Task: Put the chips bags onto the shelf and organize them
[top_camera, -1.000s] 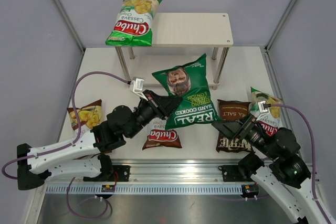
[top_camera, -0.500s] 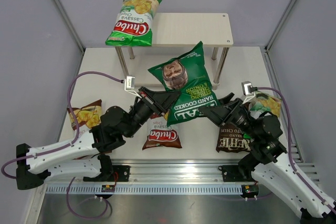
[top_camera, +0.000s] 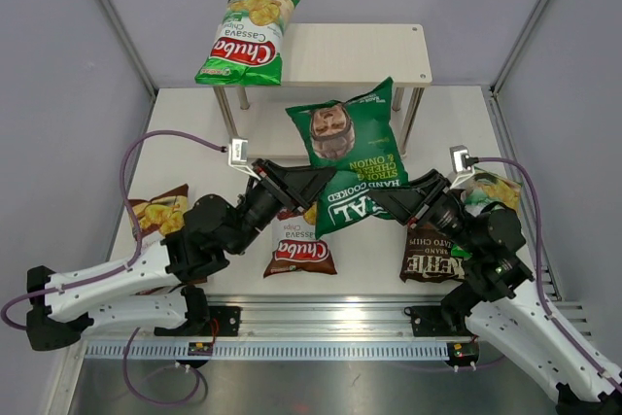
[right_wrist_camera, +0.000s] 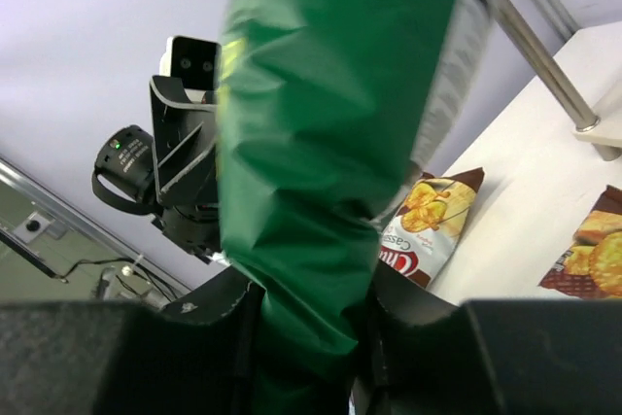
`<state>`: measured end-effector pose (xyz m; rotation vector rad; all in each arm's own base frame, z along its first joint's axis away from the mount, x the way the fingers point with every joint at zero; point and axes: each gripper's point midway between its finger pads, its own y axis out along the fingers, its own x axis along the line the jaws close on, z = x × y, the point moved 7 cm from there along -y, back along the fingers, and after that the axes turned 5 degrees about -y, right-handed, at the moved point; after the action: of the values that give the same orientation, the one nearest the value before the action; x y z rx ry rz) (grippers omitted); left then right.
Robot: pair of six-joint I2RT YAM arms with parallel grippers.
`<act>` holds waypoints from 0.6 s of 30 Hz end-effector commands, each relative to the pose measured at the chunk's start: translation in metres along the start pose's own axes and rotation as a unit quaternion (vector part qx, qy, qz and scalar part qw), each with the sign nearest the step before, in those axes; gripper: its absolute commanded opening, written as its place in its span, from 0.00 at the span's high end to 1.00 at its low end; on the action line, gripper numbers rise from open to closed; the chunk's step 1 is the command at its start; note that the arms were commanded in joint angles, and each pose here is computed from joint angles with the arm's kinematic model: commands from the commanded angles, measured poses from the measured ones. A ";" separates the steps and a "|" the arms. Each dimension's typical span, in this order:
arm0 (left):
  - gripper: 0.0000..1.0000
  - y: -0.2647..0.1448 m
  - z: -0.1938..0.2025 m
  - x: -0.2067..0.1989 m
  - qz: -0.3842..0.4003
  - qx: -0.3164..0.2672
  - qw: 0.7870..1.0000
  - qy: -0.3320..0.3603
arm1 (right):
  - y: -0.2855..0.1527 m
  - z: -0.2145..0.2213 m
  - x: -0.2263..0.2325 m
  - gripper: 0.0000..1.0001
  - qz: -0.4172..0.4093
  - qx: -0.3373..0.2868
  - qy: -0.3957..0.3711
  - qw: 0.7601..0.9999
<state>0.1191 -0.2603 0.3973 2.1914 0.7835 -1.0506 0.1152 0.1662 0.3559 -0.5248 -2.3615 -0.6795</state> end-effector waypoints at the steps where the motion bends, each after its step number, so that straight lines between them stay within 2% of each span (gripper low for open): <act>1: 0.38 -0.008 -0.037 -0.020 -0.007 -0.055 0.998 0.024 | -0.005 -0.026 0.029 0.69 -0.020 -0.033 -0.051 0.998; 3: 0.25 -0.013 -0.046 -0.013 -0.050 -0.062 0.996 0.050 | -0.004 -0.030 0.029 0.70 -0.005 -0.036 -0.061 0.997; 4: 0.13 -0.016 -0.050 -0.010 -0.068 -0.065 0.994 0.058 | -0.004 -0.032 0.029 0.71 0.005 -0.035 -0.063 0.997; 7: 0.01 -0.030 -0.063 0.006 -0.138 -0.079 0.984 0.082 | 0.000 -0.040 0.030 0.71 0.029 -0.038 -0.080 0.996; 8: 0.01 -0.035 -0.068 0.011 -0.156 -0.088 0.980 0.090 | 0.005 -0.042 0.026 0.71 0.043 -0.034 -0.085 0.995; 14: 0.01 -0.085 -0.082 0.040 -0.231 -0.061 0.960 0.149 | 0.035 -0.073 0.033 0.72 0.084 -0.026 -0.131 0.987; 16: 0.01 -0.103 -0.084 0.054 -0.261 -0.047 0.950 0.167 | 0.043 -0.090 0.046 0.72 0.081 -0.041 -0.147 0.985; 18: 0.01 -0.124 -0.090 0.066 -0.286 -0.042 0.940 0.181 | 0.061 -0.098 0.037 0.71 0.109 -0.043 -0.151 0.981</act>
<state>0.1120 -0.1339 0.3801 2.1683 1.4474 -0.8984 0.1521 0.1690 0.4294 -0.8522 -2.4518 -0.5341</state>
